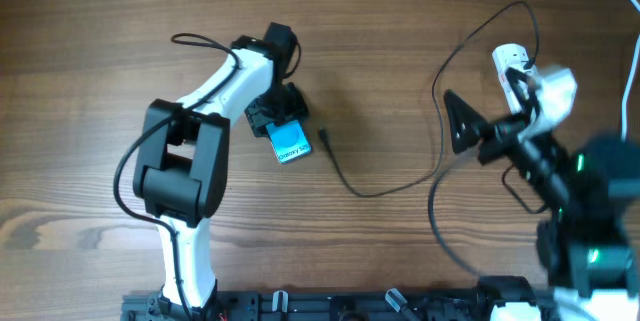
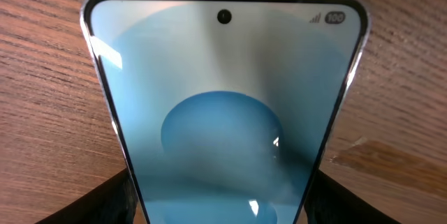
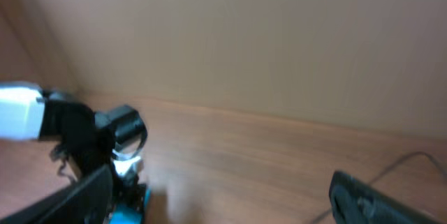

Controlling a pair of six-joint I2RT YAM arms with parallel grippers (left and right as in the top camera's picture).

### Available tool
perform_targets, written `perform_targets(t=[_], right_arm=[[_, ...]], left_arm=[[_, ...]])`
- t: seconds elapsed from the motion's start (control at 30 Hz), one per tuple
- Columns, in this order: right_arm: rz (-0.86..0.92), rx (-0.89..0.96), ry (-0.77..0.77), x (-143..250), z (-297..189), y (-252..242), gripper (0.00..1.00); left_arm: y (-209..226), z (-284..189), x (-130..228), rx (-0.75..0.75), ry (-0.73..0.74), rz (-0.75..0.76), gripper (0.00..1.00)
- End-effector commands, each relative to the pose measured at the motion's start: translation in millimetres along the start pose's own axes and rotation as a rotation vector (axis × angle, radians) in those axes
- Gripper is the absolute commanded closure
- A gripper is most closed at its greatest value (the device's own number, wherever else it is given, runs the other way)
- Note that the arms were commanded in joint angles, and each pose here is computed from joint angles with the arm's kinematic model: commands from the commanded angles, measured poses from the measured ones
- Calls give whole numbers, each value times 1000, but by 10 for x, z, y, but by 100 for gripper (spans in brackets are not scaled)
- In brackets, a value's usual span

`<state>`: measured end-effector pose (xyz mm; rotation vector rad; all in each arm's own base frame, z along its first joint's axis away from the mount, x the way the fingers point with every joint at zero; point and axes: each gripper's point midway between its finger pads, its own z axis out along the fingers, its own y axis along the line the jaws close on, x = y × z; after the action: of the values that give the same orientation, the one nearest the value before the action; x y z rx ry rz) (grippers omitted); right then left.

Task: Plug charger to phone and switch on socket
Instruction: 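Move the right gripper left toward the black cable near the phone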

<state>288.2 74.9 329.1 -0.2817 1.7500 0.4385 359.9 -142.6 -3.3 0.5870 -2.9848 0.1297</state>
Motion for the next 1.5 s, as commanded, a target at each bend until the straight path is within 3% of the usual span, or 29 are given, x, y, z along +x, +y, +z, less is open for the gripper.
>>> perform_targets(t=[0.0, 0.17, 0.23, 0.27, 0.43, 0.53, 0.93, 1.13, 1.23, 1.33, 1.47], right_arm=[[63, -176, 190, -11, 279, 171, 0], [375, -395, 365, 277, 663, 337, 0], [431, -481, 458, 538, 849, 468, 17], [442, -489, 502, 675, 937, 518, 20], [362, -530, 744, 1627, 1423, 997, 19], [320, -576, 808, 1999, 1567, 1221, 18], [303, -602, 940, 3104, 1924, 1759, 18], [283, -606, 900, 3046, 1998, 1779, 19], [313, -602, 869, 2659, 1948, 1649, 8], [299, -533, 792, 2211, 1894, 1355, 0], [321, -363, 755, 1962, 1839, 822, 1]], left_arm=[[91, 321, 178, 91, 205, -75, 29], [-121, 204, 127, 305, 269, -45, 28], [-126, 204, 116, 310, 262, -21, 28], [-128, 205, 120, 310, 262, -17, 28], [-129, 205, 124, 310, 262, -13, 27], [-129, 205, 124, 310, 262, -13, 27], [-129, 205, 123, 313, 258, 9, 26], [-129, 206, 121, 313, 257, 9, 25], [-94, 223, 99, 290, 243, 5, 16], [-52, 244, 71, 258, 230, -29, 0], [-130, 293, 81, 217, 193, -54, 0]])
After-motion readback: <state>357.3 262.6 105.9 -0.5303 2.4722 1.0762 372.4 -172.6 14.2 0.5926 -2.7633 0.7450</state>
